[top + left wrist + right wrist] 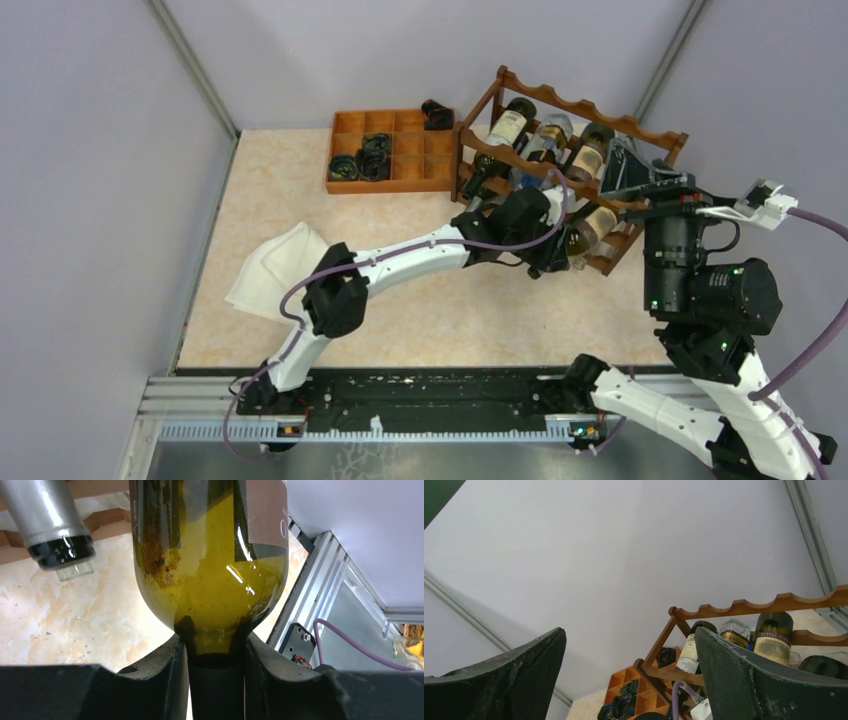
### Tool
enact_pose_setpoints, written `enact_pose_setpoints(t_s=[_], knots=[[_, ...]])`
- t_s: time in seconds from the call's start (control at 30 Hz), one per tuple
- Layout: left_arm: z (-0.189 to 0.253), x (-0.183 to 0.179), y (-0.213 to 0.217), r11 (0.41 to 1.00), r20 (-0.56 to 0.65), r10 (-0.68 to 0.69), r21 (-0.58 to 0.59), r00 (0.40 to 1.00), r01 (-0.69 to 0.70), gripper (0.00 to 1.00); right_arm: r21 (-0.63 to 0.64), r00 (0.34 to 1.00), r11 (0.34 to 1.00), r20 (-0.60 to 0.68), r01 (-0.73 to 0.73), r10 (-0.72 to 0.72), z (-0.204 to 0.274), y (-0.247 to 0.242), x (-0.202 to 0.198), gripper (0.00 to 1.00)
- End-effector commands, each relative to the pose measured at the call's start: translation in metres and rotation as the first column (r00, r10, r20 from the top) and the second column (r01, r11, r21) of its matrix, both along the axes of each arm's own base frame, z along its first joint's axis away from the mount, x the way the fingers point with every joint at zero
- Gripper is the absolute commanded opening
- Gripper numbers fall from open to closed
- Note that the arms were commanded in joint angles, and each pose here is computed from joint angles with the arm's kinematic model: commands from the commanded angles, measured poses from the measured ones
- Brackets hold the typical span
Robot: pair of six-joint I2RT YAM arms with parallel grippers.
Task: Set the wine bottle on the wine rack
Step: Move the wine rack to the center of the board.
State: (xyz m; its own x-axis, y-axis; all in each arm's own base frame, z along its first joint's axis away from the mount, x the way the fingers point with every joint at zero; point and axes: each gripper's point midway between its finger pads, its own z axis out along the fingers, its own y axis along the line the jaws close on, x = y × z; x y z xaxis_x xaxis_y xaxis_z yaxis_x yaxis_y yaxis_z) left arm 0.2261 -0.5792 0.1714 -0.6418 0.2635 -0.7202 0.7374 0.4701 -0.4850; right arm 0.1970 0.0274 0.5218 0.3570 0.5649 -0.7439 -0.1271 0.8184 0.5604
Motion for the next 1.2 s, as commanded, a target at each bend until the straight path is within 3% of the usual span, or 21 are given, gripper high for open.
enact_pose_setpoints(t_s=[0.0,0.4,0.77,1.17], knots=[[0.056,0.015,-0.026,0.991,0.094,0.017,-0.136,0.995,-0.004,0.00,0.031,0.999,0.999,0.034,-0.016,0.015,0.007,-0.006,-0.008,0.98],[0.081,0.033,-0.048,0.966,0.049,0.108,-0.241,0.993,-0.093,0.00,0.036,0.998,0.998,0.042,-0.041,0.040,0.005,-0.004,-0.010,0.98],[0.096,0.034,-0.073,0.917,-0.044,0.102,-0.384,0.994,-0.111,0.00,0.032,0.999,0.999,0.039,-0.024,0.023,0.001,-0.010,-0.013,0.98],[0.098,0.034,-0.080,0.898,-0.058,0.093,-0.427,0.994,-0.109,0.00,-0.141,0.993,0.987,-0.077,0.082,-0.093,-0.009,-0.037,-0.019,0.94]])
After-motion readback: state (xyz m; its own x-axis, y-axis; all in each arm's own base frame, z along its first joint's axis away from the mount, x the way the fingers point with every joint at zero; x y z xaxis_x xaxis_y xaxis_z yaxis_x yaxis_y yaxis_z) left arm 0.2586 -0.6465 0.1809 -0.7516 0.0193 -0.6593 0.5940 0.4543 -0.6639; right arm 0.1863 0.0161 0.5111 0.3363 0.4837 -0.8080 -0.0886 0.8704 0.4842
